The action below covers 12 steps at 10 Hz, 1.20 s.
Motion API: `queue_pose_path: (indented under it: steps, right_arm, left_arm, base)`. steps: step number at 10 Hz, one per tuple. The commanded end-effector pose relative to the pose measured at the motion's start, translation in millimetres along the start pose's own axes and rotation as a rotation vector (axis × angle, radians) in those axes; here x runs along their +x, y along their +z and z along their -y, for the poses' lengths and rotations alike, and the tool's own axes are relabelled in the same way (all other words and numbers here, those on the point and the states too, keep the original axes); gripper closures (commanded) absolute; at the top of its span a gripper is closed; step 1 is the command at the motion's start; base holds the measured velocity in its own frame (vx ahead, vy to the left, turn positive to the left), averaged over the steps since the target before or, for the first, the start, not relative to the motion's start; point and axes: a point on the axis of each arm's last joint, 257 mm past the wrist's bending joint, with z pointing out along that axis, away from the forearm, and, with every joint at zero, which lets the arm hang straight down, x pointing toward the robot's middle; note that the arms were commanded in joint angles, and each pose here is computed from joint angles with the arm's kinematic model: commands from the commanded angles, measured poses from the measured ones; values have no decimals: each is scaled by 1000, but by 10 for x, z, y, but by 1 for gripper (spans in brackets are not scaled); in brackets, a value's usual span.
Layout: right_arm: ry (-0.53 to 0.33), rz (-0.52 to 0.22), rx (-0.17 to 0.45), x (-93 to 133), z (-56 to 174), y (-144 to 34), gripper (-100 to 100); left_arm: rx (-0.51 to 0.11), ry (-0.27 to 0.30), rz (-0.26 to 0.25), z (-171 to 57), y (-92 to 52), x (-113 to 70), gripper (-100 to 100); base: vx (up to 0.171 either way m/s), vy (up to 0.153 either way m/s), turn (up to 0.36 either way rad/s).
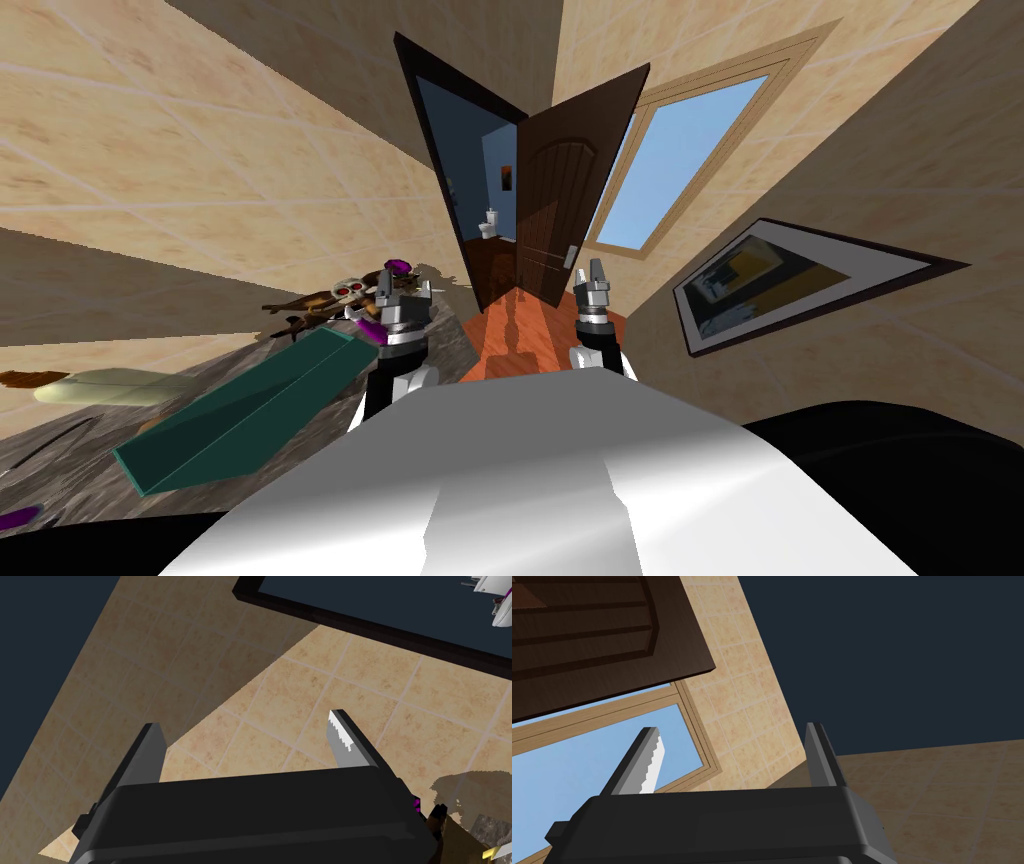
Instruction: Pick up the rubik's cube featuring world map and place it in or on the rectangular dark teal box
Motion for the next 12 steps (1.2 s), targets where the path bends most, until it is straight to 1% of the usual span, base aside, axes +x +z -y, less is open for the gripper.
queue_pose_path:
  steps: [1, 3, 5, 7, 11, 12]
  right_arm:
    - [0, 0, 0, 0, 0, 0, 0]
    - [0, 0, 0, 0, 0, 0, 0]
    - [0, 0, 0, 0, 0, 0, 0]
    - [0, 0, 0, 0, 0, 0, 0]
    - [0, 0, 0, 0, 0, 0, 0]
    - [0, 0, 0, 0, 0, 0, 0]
  left_arm:
    - [-12, -41, 4, -72, -36, -65, -100]
    - [-28, -101, 23, -186, -89, -185, -100]
    - [-43, -170, 55, -316, -155, -333, -100]
    - [-57, -244, 98, -458, -237, -502, -100]
    - [-73, -398, 205, -749, -435, -864, -100]
    - [-77, -397, 207, -769, -446, -872, -100]
  base:
    - [-51, -18, 13]
    - [-56, -22, 17]
    - [-52, -27, 25]
    - [-49, -32, 33]
    - [-19, -30, 49]
    - [-3, -16, 24]
